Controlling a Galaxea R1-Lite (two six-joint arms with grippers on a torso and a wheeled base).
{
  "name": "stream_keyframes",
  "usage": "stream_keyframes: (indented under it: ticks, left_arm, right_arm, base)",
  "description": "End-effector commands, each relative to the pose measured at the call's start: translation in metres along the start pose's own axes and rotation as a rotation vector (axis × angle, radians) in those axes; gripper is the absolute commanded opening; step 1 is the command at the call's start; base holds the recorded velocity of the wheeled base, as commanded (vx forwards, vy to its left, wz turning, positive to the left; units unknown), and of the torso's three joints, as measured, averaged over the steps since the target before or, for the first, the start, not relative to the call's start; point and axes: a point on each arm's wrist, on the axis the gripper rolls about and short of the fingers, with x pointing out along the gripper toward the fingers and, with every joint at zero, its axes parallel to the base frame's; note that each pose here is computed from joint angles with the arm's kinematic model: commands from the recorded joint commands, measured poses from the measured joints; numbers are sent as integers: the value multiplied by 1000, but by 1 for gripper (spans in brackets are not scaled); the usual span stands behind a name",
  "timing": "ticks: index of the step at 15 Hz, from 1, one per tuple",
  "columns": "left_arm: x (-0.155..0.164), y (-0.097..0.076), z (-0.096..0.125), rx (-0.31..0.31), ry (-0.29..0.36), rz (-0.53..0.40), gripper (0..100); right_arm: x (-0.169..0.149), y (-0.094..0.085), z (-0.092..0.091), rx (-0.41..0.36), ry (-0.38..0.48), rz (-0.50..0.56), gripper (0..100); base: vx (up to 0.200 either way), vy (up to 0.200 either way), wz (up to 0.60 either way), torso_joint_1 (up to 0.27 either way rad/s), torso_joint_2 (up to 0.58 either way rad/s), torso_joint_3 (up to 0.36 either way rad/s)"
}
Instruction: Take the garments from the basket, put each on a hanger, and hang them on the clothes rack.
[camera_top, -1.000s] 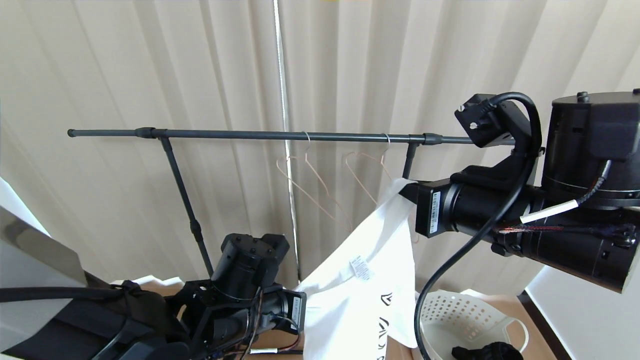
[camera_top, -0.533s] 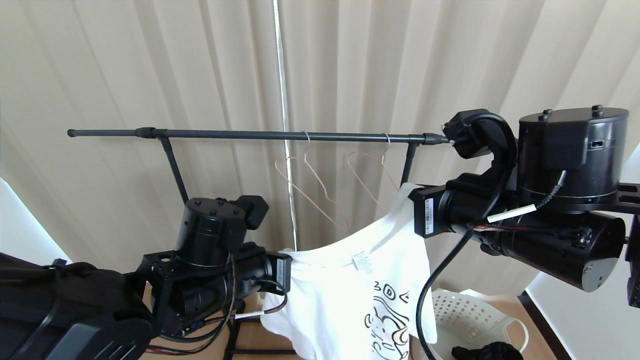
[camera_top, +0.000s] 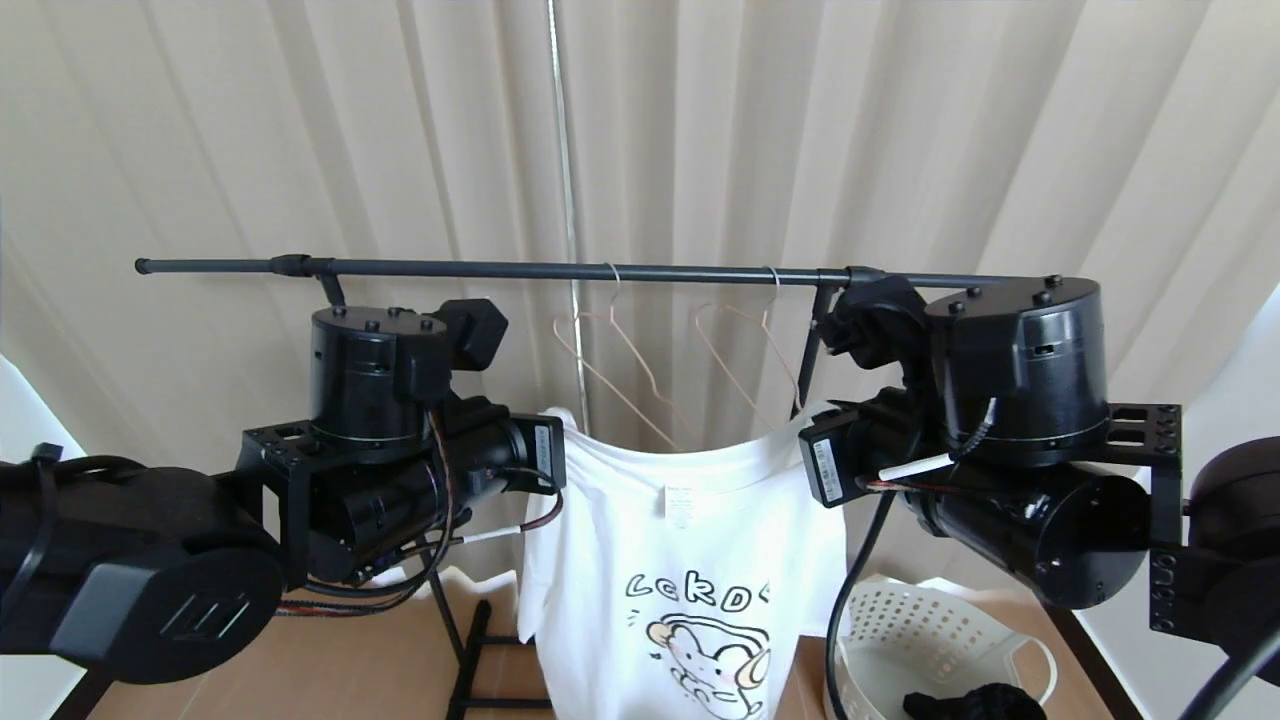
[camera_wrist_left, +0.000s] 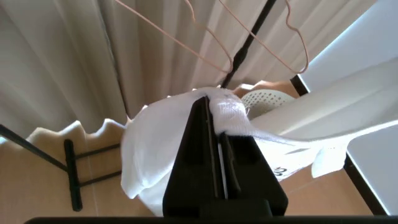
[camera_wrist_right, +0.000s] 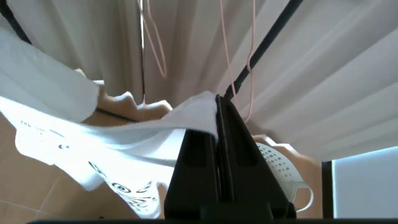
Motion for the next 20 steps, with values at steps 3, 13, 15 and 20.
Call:
stream_keyframes:
  ticks: [3,13,15,20]
  left_arm:
    - [1,-1,14,9,-49,-3,0]
    - [-9,-9,51,33,-192,19,0]
    - [-9,-9,52,32,-193,19,0]
    - [18,-17,68,32,-227,-45,0]
  right_arm:
    - [5,9,7,9,-16,10,0]
    - [-8,0,41,174,-126,13,0]
    - [-9,-1,39,168,-117,3,0]
    - [-32,0,5,-74,14,30,0]
  base:
    - [0,0,0,0,0,0]
    - [0,0,0,0,0,0]
    - [0,0,0,0,0,0]
    - [0,0,0,0,0,0]
